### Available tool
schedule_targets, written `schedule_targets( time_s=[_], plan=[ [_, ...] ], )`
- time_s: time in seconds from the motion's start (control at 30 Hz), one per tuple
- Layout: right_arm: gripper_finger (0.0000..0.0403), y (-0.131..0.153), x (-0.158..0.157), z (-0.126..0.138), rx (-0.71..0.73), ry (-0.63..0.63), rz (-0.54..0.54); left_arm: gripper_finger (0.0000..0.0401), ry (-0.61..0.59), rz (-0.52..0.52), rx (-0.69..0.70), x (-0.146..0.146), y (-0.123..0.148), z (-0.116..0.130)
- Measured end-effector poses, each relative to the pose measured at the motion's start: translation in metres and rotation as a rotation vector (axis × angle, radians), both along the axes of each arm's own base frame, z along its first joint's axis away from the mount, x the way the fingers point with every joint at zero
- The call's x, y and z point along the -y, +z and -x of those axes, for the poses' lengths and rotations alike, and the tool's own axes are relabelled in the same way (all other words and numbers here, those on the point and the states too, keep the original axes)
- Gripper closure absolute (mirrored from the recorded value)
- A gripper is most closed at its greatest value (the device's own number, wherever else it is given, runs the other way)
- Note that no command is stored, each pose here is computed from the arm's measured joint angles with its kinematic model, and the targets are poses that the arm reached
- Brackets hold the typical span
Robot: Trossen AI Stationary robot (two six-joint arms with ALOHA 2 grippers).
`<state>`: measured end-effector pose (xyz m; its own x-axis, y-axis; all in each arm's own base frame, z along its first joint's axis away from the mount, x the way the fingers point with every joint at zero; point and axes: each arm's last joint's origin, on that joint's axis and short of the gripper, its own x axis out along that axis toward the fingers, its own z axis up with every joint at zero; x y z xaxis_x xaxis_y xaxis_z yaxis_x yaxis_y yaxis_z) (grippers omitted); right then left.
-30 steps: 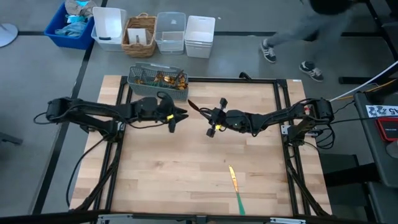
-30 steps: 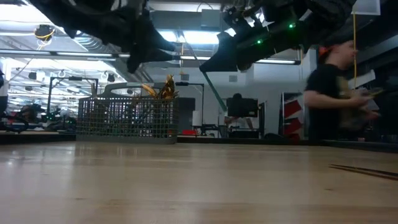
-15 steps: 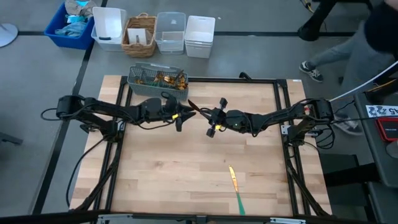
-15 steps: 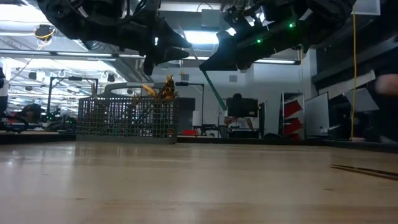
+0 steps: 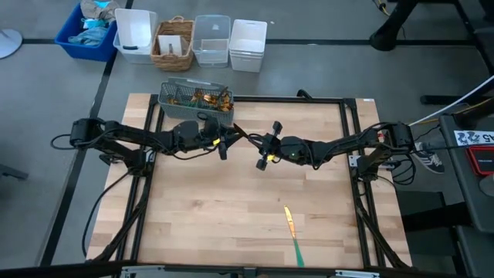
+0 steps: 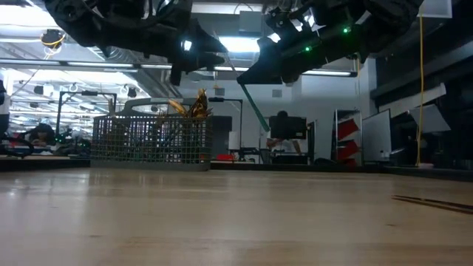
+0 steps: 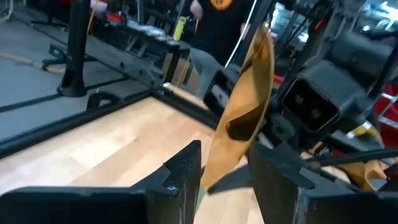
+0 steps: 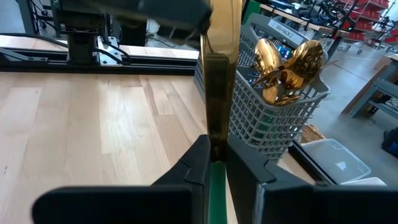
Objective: Sort silverware
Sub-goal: Put the green knife into the gray silverware basket
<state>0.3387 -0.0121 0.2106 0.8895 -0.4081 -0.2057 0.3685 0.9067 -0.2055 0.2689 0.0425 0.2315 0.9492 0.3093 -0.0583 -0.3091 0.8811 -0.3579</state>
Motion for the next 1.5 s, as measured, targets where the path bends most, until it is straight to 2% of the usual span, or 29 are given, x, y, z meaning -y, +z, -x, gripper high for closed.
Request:
schedule_targets(
  time_s=[0.17,0.53,0.63,0.87,1.23,1.5],
  plan=[
    [0.0359,0.000,0.000,0.000,0.000,0.000,0.000,0.0276,0.013,-0.041,0.053,0.000,0.006,0.000],
    [0.0359,0.000,0.000,0.000,0.000,0.000,0.000,0.0279,0.072,-0.067,0.046,-0.002,0.008,0.000],
    [0.0359,0.000,0.000,0.000,0.000,0.000,0.000,0.0301,0.073,-0.081,0.034,-0.002,0.006,-0.001],
    [0.0359,0.000,0.000,0.000,0.003,0.000,0.000,0.0393,0.072,-0.094,0.007,-0.003,0.000,-0.005],
    [0.0359,0.001,0.000,0.000,0.005,0.000,0.000,0.0399,0.077,-0.128,-0.004,-0.004,0.001,-0.004],
    [0.0359,0.011,0.000,0.004,0.029,0.001,0.000,0.0400,0.152,-0.212,0.037,-0.020,0.028,0.017]
  ],
)
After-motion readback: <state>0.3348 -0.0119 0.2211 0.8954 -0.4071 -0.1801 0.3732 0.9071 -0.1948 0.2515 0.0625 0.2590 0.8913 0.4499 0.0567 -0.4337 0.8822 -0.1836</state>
